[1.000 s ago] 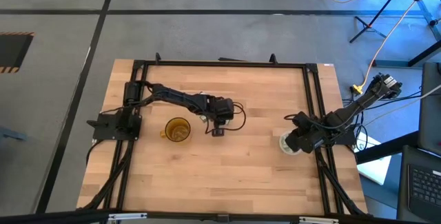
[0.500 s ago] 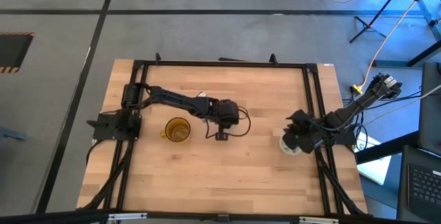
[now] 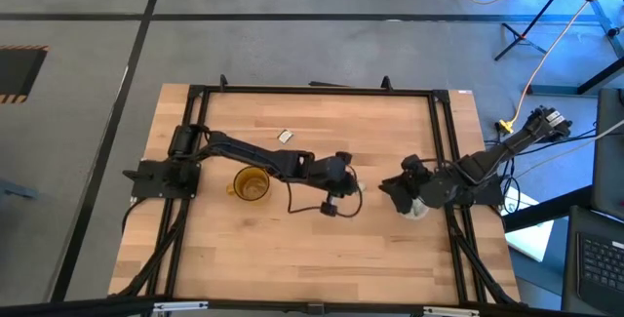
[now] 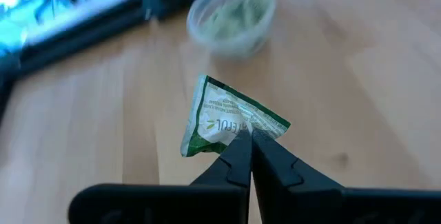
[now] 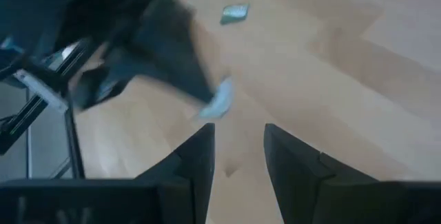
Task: Pick and place Stevia / Truvia into bins
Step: Put the green stevia packet into the transparent container
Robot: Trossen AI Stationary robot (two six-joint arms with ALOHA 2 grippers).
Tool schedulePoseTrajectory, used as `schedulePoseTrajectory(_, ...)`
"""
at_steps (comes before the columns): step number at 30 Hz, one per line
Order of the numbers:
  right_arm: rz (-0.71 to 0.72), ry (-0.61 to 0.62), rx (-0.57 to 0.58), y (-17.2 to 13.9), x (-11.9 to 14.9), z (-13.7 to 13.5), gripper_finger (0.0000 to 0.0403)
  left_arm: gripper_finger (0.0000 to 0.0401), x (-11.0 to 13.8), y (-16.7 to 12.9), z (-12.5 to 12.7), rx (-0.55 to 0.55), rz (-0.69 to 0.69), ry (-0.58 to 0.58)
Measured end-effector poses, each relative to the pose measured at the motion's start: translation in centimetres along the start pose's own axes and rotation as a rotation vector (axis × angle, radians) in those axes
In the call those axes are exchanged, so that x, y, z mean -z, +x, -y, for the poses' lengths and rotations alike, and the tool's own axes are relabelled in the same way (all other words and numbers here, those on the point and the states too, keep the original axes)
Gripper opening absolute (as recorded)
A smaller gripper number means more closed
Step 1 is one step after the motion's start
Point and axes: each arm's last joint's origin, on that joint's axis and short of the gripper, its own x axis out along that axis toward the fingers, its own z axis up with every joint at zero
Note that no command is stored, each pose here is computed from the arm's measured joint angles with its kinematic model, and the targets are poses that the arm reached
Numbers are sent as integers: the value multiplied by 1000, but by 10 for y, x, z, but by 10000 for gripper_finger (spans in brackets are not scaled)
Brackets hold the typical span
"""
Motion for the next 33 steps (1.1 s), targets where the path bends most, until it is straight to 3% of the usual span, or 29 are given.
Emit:
schedulePoseTrajectory(5, 28, 2, 22, 4, -7, 2, 129, 4, -19, -5, 12, 4, 59, 69)
schedulePoseTrajectory(9, 63, -13, -29, 5, -11, -3, 129, 2, -26, -8, 15, -49, 60, 79)
schedulePoseTrajectory(14, 95, -58, -93, 4, -15, -10, 129, 5, -27, -8, 14, -80, 53, 78)
schedulePoseTrajectory(28, 56, -142, -50, 22, -4, -15, 128, 3, -33, -9, 13, -101, 111, 69)
schedulePoseTrajectory(33, 52, -133, -75, 23, -5, -17, 99, 5, -32, -9, 12, -122, 102, 76)
